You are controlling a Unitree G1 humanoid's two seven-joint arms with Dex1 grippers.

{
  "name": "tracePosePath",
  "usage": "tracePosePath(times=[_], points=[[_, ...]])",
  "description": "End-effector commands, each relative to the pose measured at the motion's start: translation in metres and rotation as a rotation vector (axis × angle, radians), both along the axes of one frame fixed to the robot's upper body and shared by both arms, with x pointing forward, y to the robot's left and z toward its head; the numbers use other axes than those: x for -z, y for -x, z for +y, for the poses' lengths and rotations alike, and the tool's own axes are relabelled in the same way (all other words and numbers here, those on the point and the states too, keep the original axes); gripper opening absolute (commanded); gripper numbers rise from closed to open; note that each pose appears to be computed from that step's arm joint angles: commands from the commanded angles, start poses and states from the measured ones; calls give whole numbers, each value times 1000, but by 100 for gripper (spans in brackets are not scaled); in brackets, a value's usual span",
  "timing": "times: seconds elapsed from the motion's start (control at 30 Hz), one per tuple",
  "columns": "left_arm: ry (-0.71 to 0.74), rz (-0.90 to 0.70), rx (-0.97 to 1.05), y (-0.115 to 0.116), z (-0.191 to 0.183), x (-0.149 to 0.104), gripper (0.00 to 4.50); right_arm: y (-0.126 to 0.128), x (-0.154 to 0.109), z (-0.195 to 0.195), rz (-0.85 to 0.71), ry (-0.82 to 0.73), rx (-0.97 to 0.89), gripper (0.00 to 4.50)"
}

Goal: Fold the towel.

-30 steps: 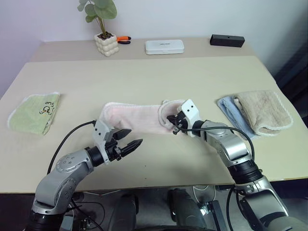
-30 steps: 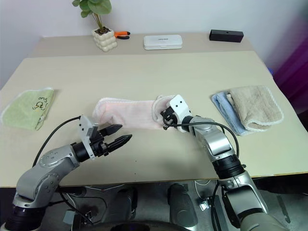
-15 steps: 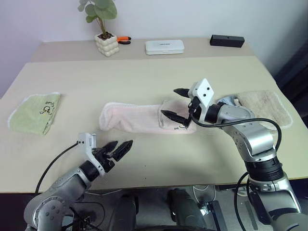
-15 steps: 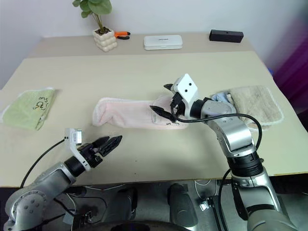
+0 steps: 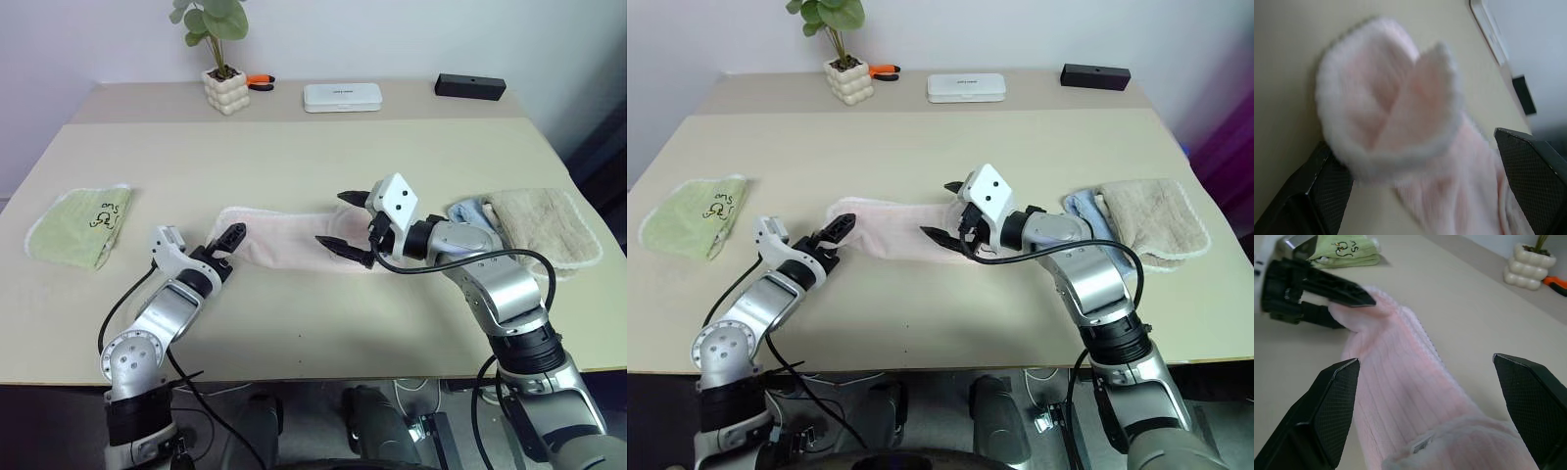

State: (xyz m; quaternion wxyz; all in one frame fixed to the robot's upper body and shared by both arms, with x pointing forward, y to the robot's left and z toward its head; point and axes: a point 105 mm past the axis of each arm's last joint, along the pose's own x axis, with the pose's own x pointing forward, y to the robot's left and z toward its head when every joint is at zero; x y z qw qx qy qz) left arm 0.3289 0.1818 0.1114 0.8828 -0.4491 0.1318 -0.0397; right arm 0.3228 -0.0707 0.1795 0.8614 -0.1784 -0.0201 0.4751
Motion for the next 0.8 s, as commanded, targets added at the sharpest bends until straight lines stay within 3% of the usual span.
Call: tracePosePath(times=[0.03,0.3,0.4,0.63,0.7,0.8], points=[[-22,25,-88,-5,25,6,450,7,-11,1,-60,-10,-9,444],[-31,7,-109,-17,31,5,450,10,-9,3,-64,-13,-2,444],[-27,-16,-132,-18,37,1,370,10,-8,4,-65,-11,-1,450],[-44,-64,-145,-19,46,-9,21,12,-6,8,-64,-13,-4,450],[-55,-87,-143,-18,48,-14,6,12,-6,8,-64,-13,-4,450],[-108,-218,-197,-14,70,-46,6,13,-6,7,-65,-10,0,450]])
